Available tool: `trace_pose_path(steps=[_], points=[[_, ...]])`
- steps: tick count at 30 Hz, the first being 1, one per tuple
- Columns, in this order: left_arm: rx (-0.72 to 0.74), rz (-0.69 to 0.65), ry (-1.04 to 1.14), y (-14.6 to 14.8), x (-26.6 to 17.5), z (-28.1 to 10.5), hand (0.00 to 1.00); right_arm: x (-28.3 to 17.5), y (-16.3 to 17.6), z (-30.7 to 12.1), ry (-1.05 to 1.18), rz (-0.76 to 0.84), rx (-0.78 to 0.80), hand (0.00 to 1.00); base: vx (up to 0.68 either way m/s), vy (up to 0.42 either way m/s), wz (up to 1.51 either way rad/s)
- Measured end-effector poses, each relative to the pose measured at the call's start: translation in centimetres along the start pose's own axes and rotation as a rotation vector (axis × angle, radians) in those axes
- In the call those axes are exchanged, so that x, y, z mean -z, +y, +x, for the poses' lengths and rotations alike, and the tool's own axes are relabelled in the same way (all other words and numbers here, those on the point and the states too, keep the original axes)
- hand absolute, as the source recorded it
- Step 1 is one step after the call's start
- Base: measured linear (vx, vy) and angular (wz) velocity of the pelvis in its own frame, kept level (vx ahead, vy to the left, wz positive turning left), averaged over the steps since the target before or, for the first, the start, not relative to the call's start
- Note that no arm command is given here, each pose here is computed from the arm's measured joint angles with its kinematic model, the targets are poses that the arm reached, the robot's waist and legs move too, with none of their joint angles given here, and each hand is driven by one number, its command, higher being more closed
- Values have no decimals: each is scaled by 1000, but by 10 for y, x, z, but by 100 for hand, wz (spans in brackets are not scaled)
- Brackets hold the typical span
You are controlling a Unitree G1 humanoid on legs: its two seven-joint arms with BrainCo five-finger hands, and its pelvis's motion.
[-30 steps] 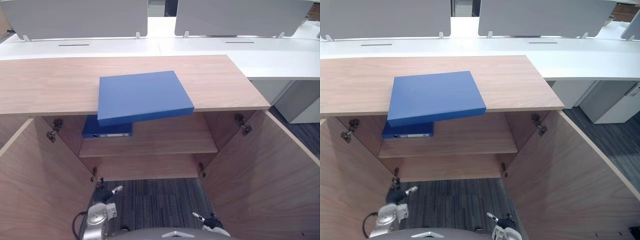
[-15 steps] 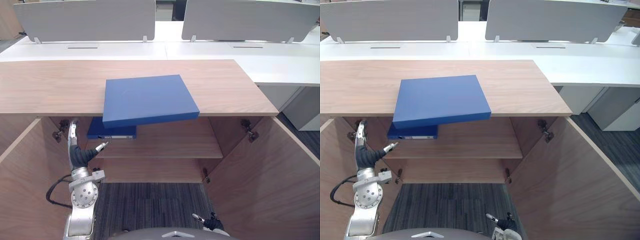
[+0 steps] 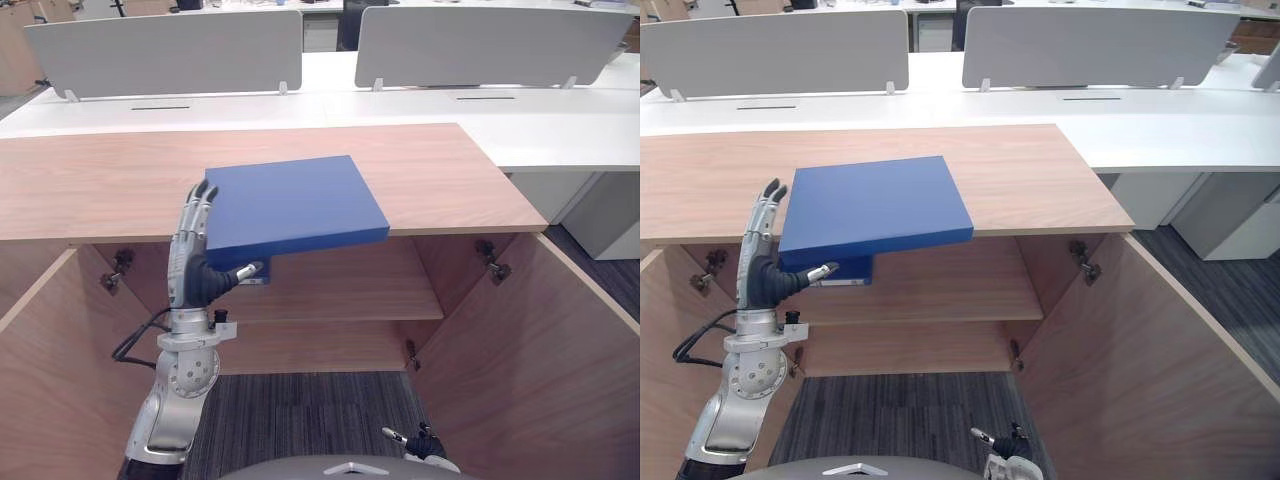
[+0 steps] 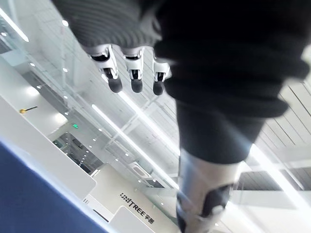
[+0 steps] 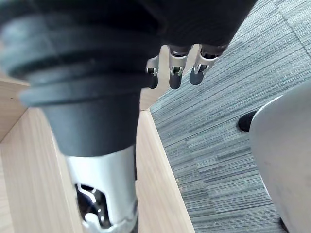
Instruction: Walk over to the cabinet, pick up the folder, carry it to the office cabinet, place the folder inside the office cabinet, then close the office cabinet door
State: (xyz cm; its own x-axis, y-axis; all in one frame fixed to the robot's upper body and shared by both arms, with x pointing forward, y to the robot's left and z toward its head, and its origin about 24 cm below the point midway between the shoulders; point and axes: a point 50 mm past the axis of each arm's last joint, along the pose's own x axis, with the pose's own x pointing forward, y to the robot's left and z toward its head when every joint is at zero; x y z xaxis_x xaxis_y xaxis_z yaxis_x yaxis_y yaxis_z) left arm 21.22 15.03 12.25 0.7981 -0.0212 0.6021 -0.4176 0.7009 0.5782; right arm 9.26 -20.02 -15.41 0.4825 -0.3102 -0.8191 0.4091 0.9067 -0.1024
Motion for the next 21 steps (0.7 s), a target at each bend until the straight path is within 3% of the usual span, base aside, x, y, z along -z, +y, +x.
trace_pose_path(steps=[11,21], points=[[162,378,-107,-10,26,12,0,-5,-2,2,-5,-16,0,0,-7,-3,-3],[217,494,-137,-17,36,22,0,-10,0,4,-13,-18,-12,0,-23,-18,-4]])
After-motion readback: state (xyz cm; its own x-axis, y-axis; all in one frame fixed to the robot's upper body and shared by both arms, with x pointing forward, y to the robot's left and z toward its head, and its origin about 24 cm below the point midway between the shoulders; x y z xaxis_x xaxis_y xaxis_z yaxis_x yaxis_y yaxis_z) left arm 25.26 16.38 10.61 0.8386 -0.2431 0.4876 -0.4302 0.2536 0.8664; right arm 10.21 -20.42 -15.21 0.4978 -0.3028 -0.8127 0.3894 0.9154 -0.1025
